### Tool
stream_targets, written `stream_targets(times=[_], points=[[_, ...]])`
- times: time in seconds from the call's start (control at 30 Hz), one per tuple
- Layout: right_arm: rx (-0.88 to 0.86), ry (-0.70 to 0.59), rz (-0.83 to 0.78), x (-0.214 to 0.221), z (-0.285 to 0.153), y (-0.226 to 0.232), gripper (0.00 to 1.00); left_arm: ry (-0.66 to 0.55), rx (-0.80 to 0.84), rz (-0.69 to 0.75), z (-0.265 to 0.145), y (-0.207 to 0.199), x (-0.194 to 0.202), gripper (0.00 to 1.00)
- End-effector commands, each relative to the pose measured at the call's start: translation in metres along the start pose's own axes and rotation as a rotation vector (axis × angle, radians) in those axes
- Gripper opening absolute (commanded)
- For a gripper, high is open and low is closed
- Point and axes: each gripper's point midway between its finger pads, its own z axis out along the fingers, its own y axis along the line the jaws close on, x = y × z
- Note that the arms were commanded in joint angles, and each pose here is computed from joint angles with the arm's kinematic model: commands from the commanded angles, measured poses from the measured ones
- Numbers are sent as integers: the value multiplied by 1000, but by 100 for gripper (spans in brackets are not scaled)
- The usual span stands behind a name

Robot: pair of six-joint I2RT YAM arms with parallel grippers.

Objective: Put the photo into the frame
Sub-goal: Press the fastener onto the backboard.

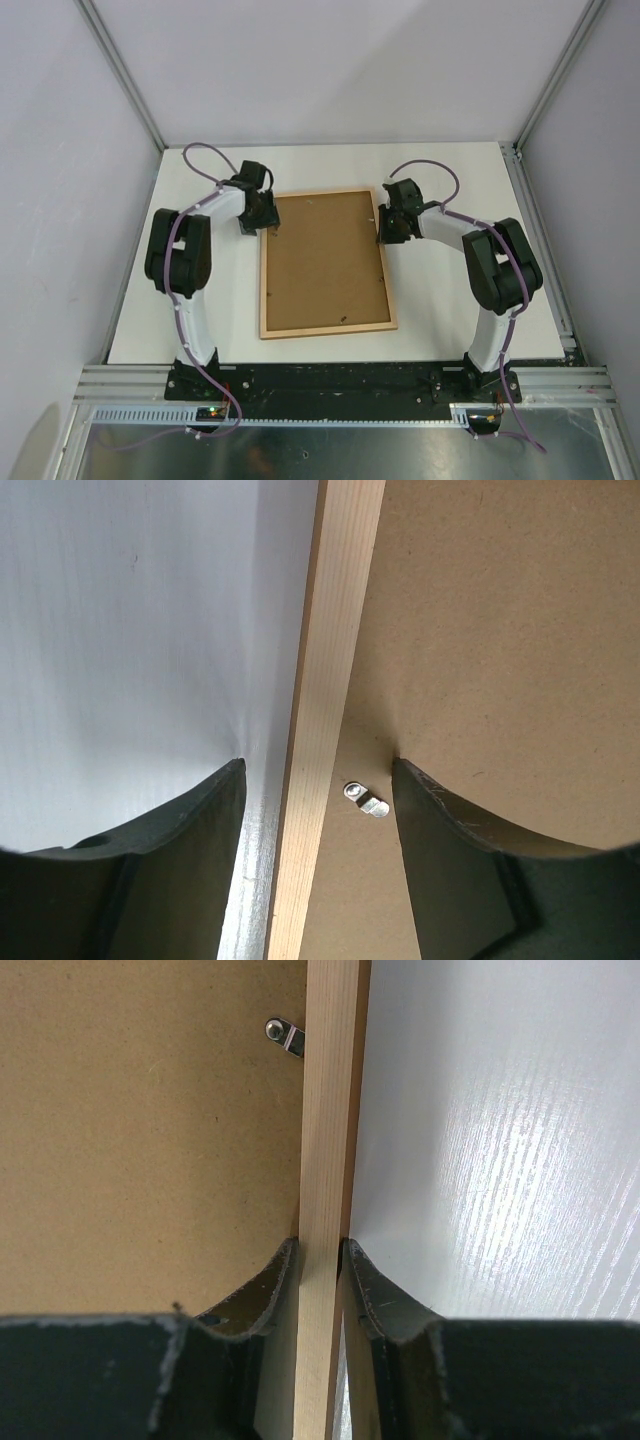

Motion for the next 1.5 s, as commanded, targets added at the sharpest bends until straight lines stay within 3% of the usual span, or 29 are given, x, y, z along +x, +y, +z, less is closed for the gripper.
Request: stream_targets(times=[0.0,0.87,1.2,1.47], points=[[-31,8,-10,1,-8,6,0,4,-8,23,-4,4,6,64],[-39,12,9,0,-4,0,0,66,16,61,-16,11,42,58],[-40,19,9,2,-3,0,0,49,-56,15,-7,29,35,43],[-39,21,6,3,-3,-1,0,53,-71,6,-2,33,34,25]])
